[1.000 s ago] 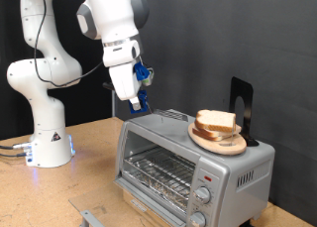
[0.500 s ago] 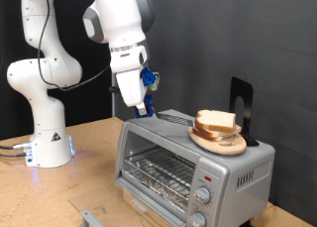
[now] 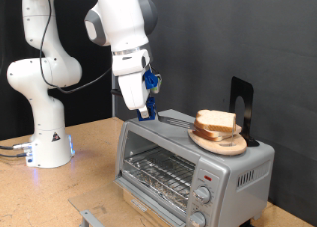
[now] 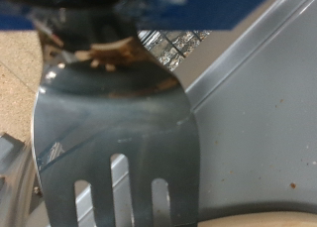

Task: Make a piece of toast with the oven

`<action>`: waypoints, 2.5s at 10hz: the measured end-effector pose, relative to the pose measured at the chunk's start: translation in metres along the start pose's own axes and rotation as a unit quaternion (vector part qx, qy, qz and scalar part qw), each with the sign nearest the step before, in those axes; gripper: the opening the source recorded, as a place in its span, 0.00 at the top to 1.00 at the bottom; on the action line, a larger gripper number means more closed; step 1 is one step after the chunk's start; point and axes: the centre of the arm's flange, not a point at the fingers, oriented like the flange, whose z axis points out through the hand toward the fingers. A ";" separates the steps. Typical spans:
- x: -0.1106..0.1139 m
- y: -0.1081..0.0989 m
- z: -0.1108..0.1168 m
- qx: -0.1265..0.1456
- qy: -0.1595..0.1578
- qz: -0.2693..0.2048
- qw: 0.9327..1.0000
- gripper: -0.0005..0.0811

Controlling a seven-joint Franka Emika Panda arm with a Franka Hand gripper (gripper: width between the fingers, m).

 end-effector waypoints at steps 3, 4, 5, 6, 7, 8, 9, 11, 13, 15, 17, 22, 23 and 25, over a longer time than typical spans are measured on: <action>0.001 -0.002 -0.008 0.003 0.013 -0.008 1.000 0.50; 0.001 -0.003 -0.011 0.003 0.015 -0.009 1.000 0.50; 0.000 -0.003 -0.012 0.003 0.017 -0.010 1.000 0.50; 0.000 -0.004 -0.013 0.003 0.017 -0.010 1.000 0.50; 0.000 -0.004 -0.013 0.003 0.017 -0.009 1.000 0.50; 0.001 -0.005 -0.013 0.003 0.017 -0.008 1.000 0.50; 0.002 -0.008 -0.012 0.003 0.017 -0.007 1.000 0.50; 0.005 -0.015 -0.008 0.003 0.010 -0.005 1.000 0.50; 0.006 -0.020 -0.001 0.001 0.004 -0.008 1.000 0.50; 0.006 -0.025 0.006 0.001 -0.002 -0.005 1.000 0.50; 0.007 -0.030 0.008 0.001 -0.004 -0.005 1.000 0.50; 0.010 -0.050 0.013 0.003 -0.007 -0.007 1.000 0.50; 0.012 -0.055 0.015 0.003 -0.008 0.000 1.000 0.50; 0.018 -0.064 0.021 -0.004 -0.011 0.010 1.000 0.50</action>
